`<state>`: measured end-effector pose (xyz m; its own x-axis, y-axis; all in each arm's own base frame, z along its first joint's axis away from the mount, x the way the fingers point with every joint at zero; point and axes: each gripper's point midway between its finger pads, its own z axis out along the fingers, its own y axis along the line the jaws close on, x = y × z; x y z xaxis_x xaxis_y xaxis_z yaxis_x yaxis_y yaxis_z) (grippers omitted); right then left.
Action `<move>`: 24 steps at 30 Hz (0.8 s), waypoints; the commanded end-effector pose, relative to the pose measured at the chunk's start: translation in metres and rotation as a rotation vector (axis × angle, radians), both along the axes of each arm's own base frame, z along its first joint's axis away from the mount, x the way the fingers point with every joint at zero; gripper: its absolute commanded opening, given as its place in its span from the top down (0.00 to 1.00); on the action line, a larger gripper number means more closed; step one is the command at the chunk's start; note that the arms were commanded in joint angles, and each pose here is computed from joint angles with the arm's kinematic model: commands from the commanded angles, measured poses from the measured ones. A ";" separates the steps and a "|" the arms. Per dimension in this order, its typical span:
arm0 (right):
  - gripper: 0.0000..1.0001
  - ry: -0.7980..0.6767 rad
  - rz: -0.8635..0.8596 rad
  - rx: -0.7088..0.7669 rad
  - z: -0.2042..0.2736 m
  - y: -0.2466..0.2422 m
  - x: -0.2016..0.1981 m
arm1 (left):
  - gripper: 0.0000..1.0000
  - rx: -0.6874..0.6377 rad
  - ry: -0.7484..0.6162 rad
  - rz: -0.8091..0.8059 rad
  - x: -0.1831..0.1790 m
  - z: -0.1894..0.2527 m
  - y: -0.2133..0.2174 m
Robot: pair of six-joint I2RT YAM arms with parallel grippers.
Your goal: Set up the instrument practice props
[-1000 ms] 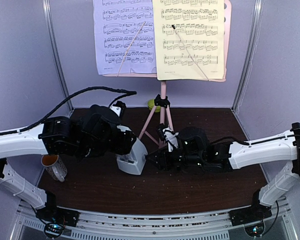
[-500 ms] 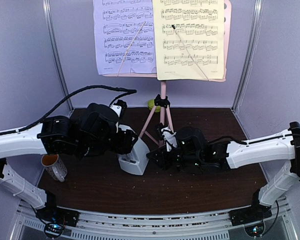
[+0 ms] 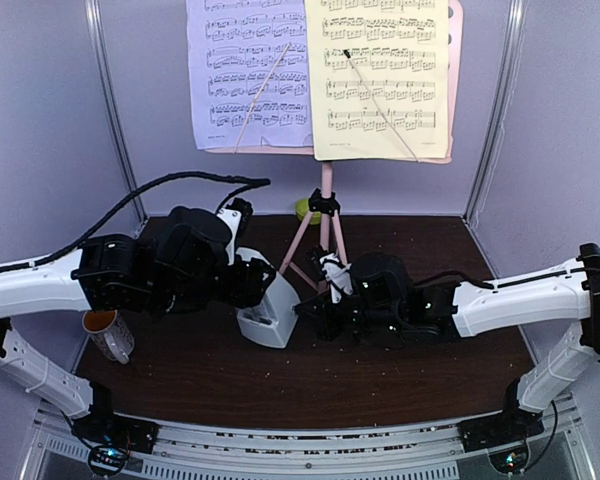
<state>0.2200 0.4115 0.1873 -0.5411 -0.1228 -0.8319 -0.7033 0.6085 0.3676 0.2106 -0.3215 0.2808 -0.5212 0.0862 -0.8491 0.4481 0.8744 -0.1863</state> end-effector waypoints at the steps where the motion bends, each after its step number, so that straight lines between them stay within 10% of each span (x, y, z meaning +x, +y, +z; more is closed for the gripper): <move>1: 1.00 0.037 -0.040 0.065 0.018 -0.002 0.009 | 0.93 -0.223 -0.078 -0.022 -0.002 0.053 -0.007; 24: 1.00 0.559 -0.102 0.555 0.010 -0.009 0.021 | 0.94 -0.317 -0.160 -0.035 -0.009 0.050 0.000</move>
<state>0.2230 0.4077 0.1824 -0.8688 0.1829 -0.4601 -0.3623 0.3987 0.8425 0.2062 -0.3150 0.2730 -0.4463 0.0292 -0.8944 0.4849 0.8479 -0.2143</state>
